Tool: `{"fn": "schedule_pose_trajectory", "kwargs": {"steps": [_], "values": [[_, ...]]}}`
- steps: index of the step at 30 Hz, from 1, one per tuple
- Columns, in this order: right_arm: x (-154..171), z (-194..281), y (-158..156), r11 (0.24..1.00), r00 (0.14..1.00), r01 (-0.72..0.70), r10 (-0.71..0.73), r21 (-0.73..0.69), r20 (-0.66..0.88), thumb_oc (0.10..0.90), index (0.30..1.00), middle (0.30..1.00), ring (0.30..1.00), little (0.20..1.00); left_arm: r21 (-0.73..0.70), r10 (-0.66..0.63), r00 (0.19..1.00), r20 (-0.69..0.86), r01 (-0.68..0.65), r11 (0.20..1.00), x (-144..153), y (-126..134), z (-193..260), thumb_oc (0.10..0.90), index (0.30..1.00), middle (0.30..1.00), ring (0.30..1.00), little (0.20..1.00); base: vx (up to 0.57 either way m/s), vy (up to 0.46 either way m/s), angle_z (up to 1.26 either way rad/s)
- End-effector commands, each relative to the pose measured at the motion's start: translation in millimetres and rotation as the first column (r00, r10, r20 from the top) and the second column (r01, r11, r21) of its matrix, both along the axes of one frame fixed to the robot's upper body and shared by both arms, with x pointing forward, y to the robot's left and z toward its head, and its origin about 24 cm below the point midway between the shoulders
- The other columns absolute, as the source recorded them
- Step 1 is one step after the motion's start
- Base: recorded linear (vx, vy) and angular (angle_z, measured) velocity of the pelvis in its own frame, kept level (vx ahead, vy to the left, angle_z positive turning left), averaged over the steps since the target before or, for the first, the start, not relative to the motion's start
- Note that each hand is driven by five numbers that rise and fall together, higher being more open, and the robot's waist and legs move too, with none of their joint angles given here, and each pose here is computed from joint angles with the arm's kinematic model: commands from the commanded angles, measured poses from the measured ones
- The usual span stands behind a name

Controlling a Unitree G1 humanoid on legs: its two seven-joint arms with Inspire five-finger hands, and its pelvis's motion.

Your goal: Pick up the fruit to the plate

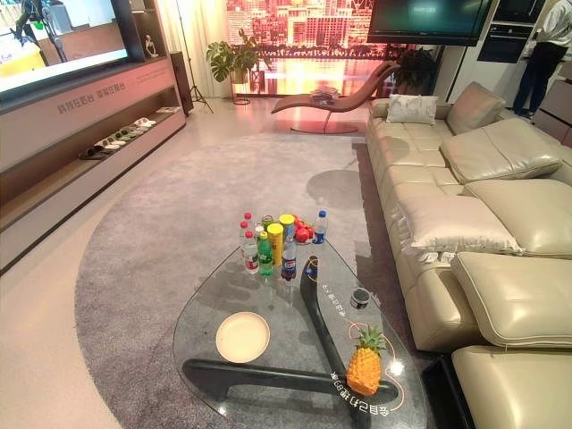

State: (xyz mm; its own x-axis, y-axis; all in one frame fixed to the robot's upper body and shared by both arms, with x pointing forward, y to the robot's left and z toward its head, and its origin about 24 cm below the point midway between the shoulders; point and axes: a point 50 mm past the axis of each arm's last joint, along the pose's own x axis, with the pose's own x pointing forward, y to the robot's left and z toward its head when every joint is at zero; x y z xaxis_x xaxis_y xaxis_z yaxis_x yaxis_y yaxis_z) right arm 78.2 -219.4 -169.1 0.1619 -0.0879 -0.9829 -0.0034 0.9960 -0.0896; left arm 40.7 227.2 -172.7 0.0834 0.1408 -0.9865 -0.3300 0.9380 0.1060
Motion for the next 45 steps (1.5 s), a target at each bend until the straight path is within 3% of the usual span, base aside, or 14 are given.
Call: {"fn": "schedule_pose_trajectory", "kwargs": {"steps": [1, 29, 38, 45], "values": [[-18, -3, 3, 0.998, 0.99, -0.057, 0.052, -0.037, -0.127, 0.8, 0.9, 0.9, 0.9, 0.9, -0.049, -0.056, 0.998, 0.022, 0.057, 0.997, 18, -19, -2, 0.8, 0.9, 0.9, 0.9, 0.9, 0.0, 0.0, 0.0], [-8, -1, -5, 0.995, 0.994, -0.079, 0.075, -0.055, -0.082, 0.8, 0.9, 0.9, 0.9, 0.9, -0.043, -0.052, 0.997, 0.062, 0.054, 0.998, 27, -10, 1, 0.8, 0.9, 0.9, 0.9, 0.9, 0.0, -0.001, -0.01], [24, 11, -24, 0.987, 0.987, 0.073, -0.051, -0.14, 0.154, 0.8, 0.9, 0.9, 0.9, 0.9, -0.049, -0.082, 0.993, 0.085, 0.087, 0.995, 37, -9, 3, 0.8, 0.9, 0.9, 0.9, 0.9, -0.01, -0.007, -0.11], [73, 29, -11, 0.976, 0.925, 0.156, -0.089, -0.154, 0.37, 0.8, 0.9, 0.9, 0.9, 0.9, -0.043, -0.056, 0.995, 0.085, 0.06, 0.997, 34, -11, 2, 0.8, 0.9, 0.9, 0.9, 0.9, 0.0, -0.013, -0.09]]}}
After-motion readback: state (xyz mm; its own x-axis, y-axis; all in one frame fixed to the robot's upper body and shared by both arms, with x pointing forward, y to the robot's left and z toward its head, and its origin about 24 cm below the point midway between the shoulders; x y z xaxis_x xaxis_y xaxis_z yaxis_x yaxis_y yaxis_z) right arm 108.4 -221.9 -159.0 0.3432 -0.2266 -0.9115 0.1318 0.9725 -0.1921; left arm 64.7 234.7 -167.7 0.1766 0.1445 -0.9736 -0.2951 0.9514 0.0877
